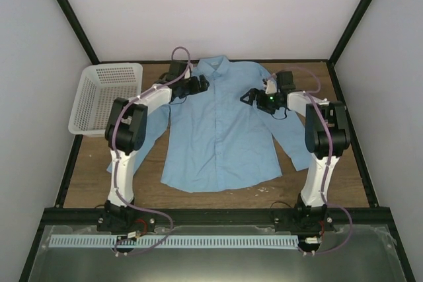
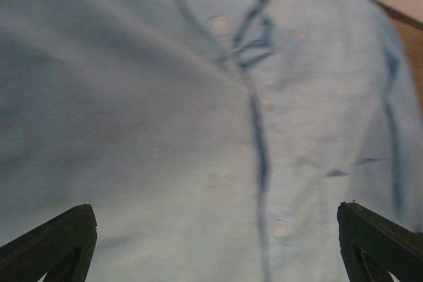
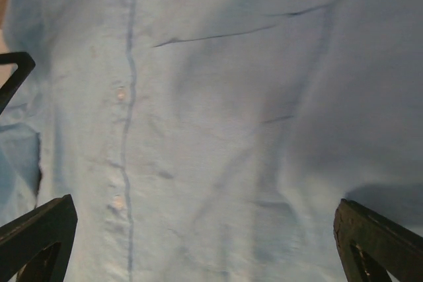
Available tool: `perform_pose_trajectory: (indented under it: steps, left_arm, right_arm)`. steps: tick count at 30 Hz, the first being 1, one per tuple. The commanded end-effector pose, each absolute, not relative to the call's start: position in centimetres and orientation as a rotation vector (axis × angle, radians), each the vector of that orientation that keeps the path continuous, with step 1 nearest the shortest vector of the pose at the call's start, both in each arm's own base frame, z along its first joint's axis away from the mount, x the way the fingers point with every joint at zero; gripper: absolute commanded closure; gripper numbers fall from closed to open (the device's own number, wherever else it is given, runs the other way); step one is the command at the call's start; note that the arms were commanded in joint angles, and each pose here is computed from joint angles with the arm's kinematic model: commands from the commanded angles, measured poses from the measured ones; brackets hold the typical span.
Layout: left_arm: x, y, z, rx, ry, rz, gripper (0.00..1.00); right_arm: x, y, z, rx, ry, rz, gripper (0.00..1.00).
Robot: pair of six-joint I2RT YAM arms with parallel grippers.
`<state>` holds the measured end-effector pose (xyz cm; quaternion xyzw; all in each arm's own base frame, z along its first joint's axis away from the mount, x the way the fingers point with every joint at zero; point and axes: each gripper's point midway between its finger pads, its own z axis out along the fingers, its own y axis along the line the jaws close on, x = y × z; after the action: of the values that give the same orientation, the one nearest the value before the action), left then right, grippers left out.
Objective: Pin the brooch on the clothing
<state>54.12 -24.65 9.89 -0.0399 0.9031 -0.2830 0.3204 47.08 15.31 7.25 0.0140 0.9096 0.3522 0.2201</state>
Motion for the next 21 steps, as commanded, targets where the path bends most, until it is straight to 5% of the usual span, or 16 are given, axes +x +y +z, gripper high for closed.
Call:
perform_pose_trajectory:
  steps: [1,7,12,21]
  left_arm:
    - [54.2,-22.0,5.7,-0.144,2.501,-0.68,0.0]
    - [53.7,-20.8,4.2,-0.109,2.551,-0.652,0.0]
    - [53.6,-21.1,6.9,-0.054,2.519,-0.672,0.0]
    - [53.9,-21.1,6.7,-0.082,2.521,-0.686,0.0]
  right_arm:
    - [47.7,11.6,5.9,0.138,2.512,0.841,0.0]
    - [47.0,10.7,4.2,0.184,2.571,0.771,0.0]
    - [46.8,11.1,8.7,0.135,2.508,0.727,0.0]
    - [42.4,16.3,9.2,0.014,2.49,1.013,0.0]
